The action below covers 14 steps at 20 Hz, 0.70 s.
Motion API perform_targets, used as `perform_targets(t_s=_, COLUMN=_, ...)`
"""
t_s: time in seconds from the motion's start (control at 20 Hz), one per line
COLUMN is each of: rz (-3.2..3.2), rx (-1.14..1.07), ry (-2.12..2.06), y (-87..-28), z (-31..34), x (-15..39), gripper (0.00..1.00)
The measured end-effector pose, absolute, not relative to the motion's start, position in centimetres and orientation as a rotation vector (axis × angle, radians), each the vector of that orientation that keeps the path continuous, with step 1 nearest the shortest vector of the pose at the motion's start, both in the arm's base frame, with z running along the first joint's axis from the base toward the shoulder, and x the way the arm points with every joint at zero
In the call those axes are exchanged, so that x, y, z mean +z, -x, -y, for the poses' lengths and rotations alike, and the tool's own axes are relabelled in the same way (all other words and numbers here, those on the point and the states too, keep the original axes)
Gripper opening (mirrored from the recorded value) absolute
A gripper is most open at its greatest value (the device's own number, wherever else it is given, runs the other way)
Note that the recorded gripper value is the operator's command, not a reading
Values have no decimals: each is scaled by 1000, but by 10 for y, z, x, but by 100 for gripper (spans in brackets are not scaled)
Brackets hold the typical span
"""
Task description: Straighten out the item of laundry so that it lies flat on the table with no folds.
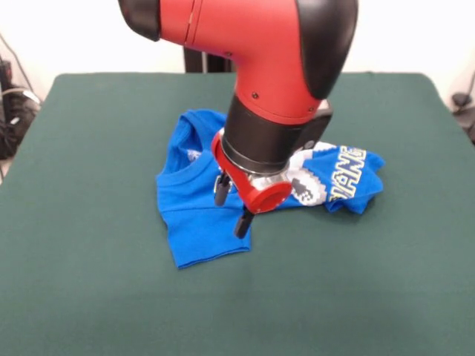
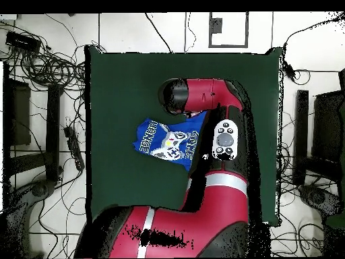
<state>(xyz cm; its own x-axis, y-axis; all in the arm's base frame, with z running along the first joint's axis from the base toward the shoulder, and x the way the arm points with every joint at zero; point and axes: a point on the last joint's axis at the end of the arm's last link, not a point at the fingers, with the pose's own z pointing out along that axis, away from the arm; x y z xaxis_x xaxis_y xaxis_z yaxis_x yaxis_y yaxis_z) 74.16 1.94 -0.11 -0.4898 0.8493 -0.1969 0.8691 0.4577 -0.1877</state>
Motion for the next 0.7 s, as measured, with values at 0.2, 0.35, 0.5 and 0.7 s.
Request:
perform_targets(t_s=0.2, rz=-2644, rx=-448, ry=-1570, y=-732, z=-19, x=-11, gripper=100)
perform_targets(t_s=0.35, rz=-2662, rx=-485, ry=-1583, y=-725, z=-17, x=-19, gripper=100)
perform_targets(t_s=0.5, rz=-2682, rx=-538, ry=-1596, y=-714, z=-14, x=-31, gripper=100)
perform_targets(t_s=0.7, rz=-2693, rx=-595, ry=-1605, y=-704, z=-8, x=-41, gripper=100)
